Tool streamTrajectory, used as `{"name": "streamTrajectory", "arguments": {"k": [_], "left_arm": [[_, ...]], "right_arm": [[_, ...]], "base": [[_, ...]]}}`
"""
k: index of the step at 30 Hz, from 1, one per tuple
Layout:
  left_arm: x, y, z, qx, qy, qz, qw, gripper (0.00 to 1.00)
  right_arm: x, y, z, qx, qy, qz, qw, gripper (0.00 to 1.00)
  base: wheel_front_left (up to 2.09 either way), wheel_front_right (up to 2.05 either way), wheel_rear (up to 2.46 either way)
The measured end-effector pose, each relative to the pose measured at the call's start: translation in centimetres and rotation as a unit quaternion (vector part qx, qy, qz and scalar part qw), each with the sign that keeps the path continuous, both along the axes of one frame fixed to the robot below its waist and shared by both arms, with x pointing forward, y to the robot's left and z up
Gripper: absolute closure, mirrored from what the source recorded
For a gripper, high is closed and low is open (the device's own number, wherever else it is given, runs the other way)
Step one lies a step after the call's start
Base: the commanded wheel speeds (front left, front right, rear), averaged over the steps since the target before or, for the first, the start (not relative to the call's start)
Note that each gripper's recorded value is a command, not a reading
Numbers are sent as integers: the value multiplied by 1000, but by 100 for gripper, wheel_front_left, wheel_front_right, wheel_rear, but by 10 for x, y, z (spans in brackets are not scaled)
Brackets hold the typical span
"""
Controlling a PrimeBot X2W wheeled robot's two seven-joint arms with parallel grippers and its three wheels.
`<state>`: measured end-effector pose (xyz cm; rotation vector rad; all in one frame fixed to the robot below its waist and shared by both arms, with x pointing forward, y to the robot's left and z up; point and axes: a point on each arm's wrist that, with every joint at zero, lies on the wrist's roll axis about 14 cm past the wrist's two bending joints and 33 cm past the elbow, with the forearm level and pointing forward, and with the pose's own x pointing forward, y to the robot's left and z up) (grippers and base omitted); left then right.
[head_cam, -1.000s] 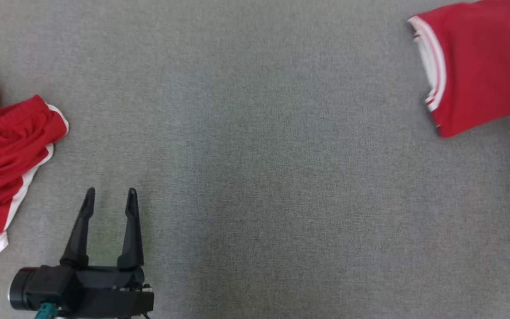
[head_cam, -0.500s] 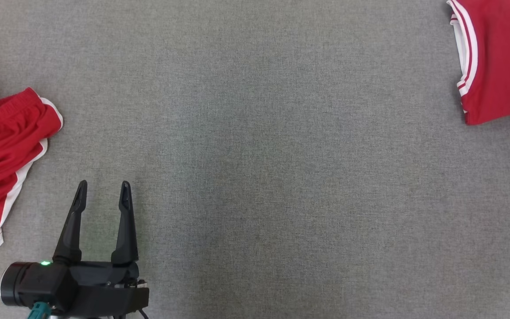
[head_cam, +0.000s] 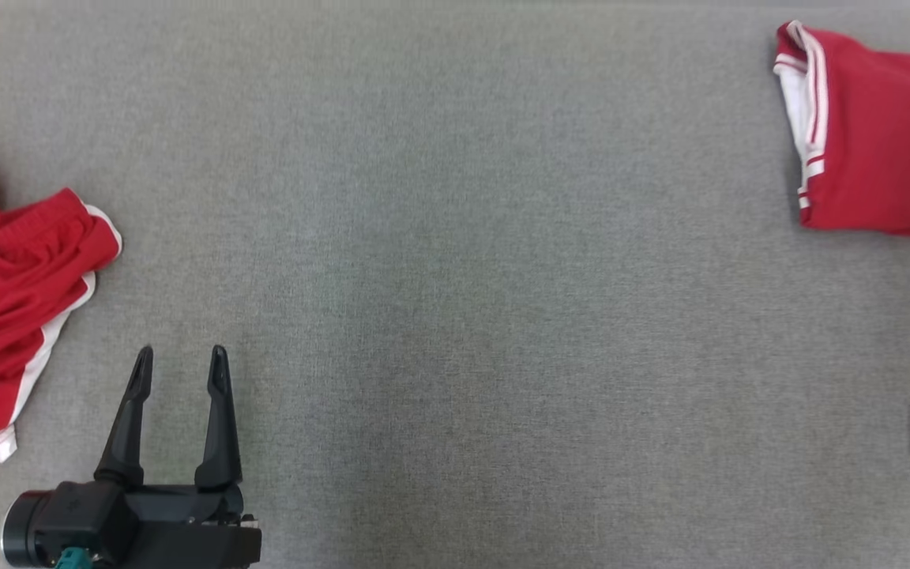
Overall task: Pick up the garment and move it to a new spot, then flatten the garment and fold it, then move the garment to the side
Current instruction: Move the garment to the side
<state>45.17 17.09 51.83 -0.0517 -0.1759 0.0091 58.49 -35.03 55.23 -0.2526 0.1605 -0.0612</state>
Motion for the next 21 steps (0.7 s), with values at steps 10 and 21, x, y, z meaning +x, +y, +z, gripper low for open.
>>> {"name": "streamTrajectory", "arguments": {"k": [10, 21], "left_arm": [[-17, -1, 15, -16, -11, 0, 1000, 0], [-47, 4, 35, -20, -30, 7, 999, 0]], "right_arm": [[-18, 62, 31, 45, -68, 79, 994, 0], [-83, 130, 46, 86, -136, 159, 974, 0]], "base": [[0, 0, 0], [0, 0, 0]]}}
